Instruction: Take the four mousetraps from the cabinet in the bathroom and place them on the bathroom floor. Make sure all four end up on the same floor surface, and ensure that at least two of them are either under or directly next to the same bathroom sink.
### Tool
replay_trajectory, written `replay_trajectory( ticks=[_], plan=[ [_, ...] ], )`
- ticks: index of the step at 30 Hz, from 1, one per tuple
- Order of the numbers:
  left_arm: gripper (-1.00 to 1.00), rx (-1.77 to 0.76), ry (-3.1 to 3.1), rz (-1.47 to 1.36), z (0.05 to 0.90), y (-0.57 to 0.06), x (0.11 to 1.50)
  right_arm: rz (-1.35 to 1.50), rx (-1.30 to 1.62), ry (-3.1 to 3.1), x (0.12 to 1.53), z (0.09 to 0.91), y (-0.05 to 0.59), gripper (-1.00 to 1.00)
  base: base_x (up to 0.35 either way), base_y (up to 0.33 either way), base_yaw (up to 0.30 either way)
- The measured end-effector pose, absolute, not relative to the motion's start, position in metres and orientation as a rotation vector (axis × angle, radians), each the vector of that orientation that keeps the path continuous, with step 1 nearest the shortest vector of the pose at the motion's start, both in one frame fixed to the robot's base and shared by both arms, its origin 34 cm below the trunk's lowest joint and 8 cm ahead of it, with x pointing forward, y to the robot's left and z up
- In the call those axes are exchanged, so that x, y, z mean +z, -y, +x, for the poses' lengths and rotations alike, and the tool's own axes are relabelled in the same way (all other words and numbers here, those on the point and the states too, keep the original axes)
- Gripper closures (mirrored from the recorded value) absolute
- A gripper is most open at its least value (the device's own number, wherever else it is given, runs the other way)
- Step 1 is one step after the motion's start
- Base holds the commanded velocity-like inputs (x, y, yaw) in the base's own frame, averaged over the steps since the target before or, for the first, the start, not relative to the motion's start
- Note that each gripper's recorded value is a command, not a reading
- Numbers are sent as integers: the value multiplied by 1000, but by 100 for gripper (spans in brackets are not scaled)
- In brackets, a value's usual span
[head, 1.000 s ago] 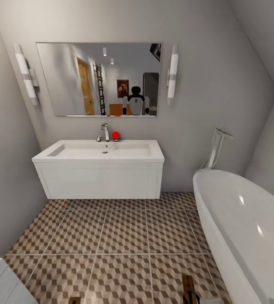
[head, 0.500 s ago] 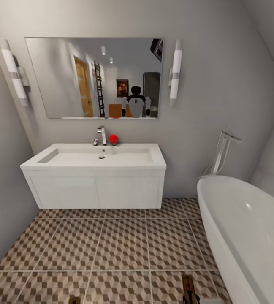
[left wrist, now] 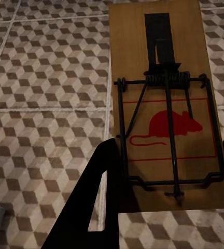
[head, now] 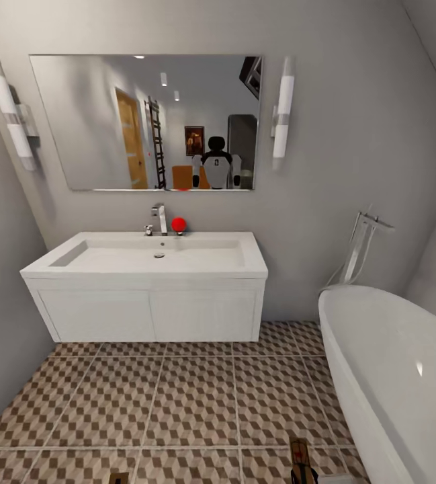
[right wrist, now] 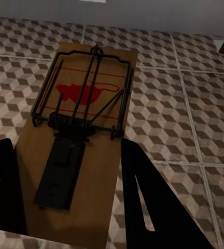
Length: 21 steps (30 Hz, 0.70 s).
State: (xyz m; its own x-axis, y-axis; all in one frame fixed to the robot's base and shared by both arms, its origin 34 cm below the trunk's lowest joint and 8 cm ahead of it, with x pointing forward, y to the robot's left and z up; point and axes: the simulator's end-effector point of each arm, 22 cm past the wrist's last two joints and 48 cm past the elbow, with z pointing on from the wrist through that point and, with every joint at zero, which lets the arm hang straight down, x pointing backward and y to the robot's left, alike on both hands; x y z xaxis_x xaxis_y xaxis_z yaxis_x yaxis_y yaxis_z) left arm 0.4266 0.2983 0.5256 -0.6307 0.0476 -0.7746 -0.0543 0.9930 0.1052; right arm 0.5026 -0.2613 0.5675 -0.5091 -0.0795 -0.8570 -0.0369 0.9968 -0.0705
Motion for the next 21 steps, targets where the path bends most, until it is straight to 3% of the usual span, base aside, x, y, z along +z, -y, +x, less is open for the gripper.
replay_trajectory(
  ticks=[9, 21],
  plan=[
    [100, 148, -2248, -4, 427, -298, 526, -81, -51, -2105, 568, 503, 261, 100, 1, 0, 102],
    [100, 148, -2248, -5, 427, -298, 526, -87, -55, -2101, 568, 503, 265, 100, 0, 0, 10]
  ],
)
